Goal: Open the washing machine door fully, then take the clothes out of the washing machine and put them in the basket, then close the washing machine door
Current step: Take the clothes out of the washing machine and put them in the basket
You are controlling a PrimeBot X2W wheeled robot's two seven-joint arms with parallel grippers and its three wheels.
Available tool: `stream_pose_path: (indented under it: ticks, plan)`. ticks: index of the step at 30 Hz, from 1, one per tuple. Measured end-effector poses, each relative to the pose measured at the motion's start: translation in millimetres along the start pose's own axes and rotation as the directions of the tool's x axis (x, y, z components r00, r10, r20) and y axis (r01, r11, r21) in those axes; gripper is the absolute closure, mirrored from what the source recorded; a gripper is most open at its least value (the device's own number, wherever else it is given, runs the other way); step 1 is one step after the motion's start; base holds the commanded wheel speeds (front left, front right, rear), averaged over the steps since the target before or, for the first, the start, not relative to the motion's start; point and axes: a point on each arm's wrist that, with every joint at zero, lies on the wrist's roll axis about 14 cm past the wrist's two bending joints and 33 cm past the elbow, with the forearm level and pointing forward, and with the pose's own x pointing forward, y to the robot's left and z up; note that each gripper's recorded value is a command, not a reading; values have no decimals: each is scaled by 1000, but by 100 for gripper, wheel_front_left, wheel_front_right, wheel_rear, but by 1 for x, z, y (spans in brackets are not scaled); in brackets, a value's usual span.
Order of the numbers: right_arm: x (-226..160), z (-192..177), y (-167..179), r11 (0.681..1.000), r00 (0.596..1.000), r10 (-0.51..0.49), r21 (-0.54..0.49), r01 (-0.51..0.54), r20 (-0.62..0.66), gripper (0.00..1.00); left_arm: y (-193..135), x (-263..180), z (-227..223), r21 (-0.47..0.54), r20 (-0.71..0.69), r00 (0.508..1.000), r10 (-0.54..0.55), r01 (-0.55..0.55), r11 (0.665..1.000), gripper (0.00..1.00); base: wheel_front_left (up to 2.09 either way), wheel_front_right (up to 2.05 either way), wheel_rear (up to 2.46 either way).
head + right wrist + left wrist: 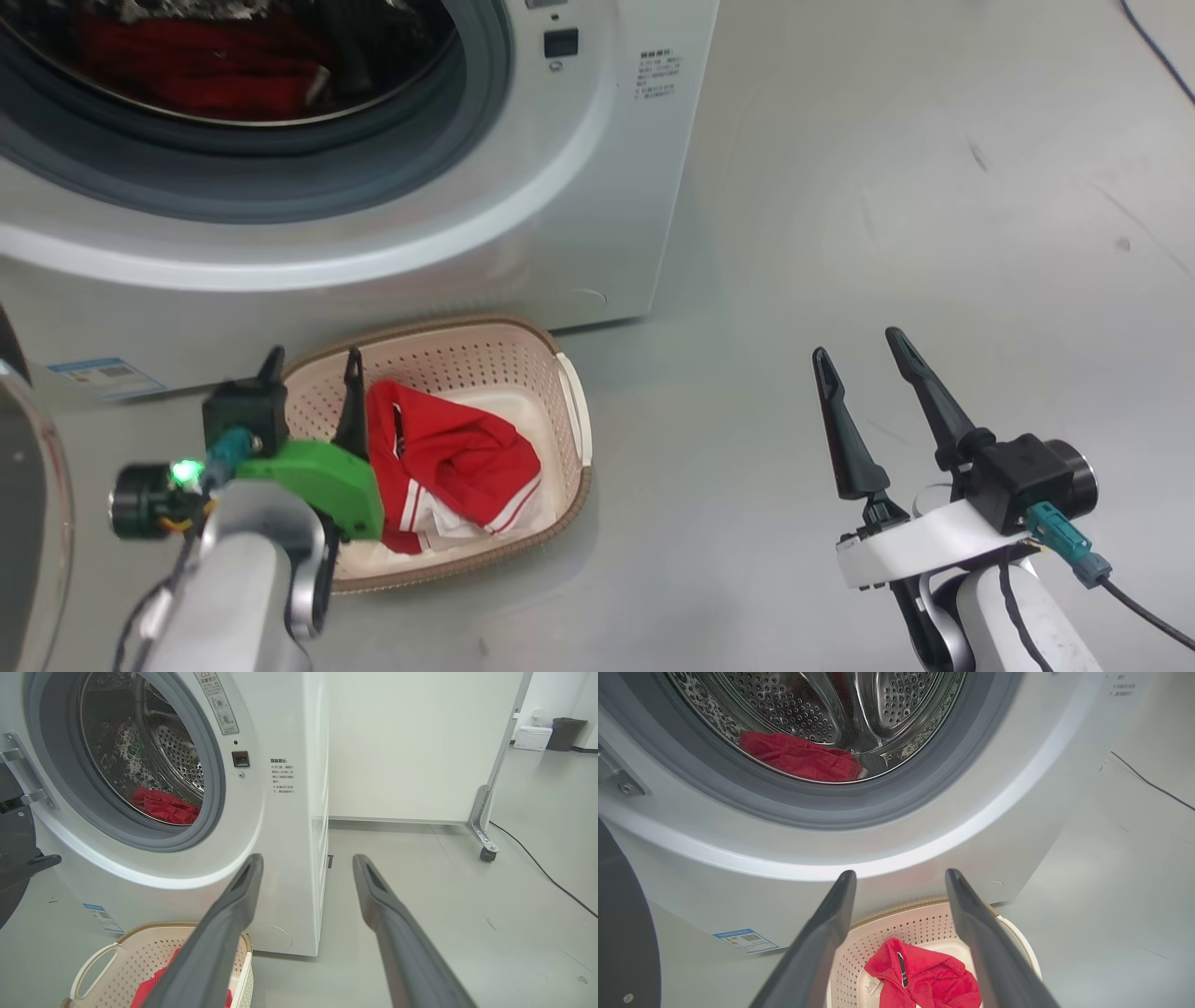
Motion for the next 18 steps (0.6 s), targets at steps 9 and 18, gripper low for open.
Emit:
stream_pose_path:
  ticks: [9,18]
  plan:
    - [18,-18,-14,1000,999,-25,17,26,-40,0,22,66,4,65,-86,996,14,-9,998,0,0,0,0]
    - [31,-35,-33,996,994,-72,45,76,-80,0,41,129,9,181,-156,988,18,11,983,0,0,0,0]
